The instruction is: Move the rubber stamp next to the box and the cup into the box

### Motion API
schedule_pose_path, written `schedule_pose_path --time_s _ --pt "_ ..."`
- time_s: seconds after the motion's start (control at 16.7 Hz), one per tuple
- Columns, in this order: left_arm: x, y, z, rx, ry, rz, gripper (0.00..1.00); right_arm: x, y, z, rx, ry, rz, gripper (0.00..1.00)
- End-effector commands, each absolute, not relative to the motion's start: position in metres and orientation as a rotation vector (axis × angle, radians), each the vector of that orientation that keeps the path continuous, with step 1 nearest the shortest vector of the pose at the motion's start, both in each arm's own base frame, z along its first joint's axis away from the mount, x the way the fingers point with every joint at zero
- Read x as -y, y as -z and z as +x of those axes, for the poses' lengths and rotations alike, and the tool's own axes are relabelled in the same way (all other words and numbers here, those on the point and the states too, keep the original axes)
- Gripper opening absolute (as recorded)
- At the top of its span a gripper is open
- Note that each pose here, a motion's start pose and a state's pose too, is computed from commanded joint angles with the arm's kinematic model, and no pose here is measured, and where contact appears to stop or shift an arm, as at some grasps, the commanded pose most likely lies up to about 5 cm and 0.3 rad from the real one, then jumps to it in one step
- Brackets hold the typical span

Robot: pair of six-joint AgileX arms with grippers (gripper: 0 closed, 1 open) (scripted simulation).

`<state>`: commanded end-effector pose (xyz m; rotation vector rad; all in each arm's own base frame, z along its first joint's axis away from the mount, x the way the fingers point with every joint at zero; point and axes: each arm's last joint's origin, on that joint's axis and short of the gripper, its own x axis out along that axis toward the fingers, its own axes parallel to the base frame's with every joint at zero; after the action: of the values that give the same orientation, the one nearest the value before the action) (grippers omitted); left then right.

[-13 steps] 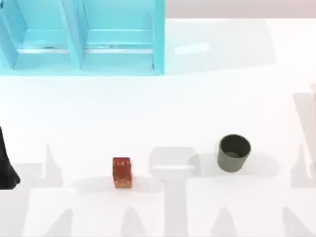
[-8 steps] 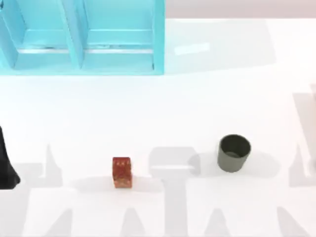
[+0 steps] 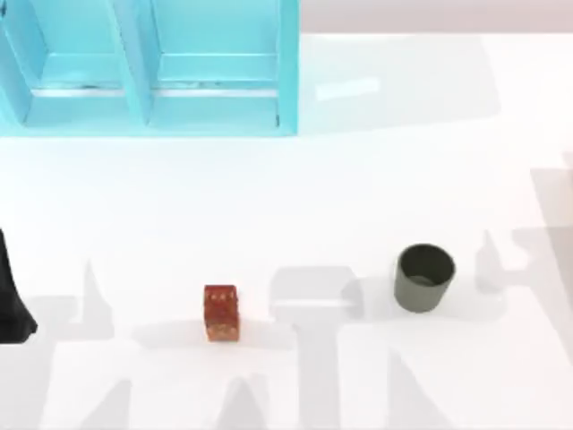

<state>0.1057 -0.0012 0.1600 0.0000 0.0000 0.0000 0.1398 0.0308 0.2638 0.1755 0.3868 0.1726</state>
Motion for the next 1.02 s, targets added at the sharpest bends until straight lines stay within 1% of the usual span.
schedule_pose_path --time_s 0.24,0.48,0.72,0.84,1.02 --pt "0.001 -0.16 0.106 0.0 0.0 0.0 1.0 -0.074 -0.313 0.19 -0.659 -0.235 0.24 1.0" --pt "0.001 -0.16 0.106 0.0 0.0 0.0 1.0 -0.146 -0.335 0.248 -0.949 -0.249 0.256 1.0" --pt "0.001 -0.16 0.106 0.0 0.0 0.0 1.0 -0.237 -0.318 0.289 -1.211 -0.205 0.214 1.0" --pt "0.001 -0.16 0.106 0.0 0.0 0.0 1.0 -0.282 -0.297 0.297 -1.32 -0.166 0.177 1.0" --pt "0.001 -0.16 0.106 0.0 0.0 0.0 1.0 -0.339 -0.261 0.298 -1.446 -0.098 0.111 1.0"
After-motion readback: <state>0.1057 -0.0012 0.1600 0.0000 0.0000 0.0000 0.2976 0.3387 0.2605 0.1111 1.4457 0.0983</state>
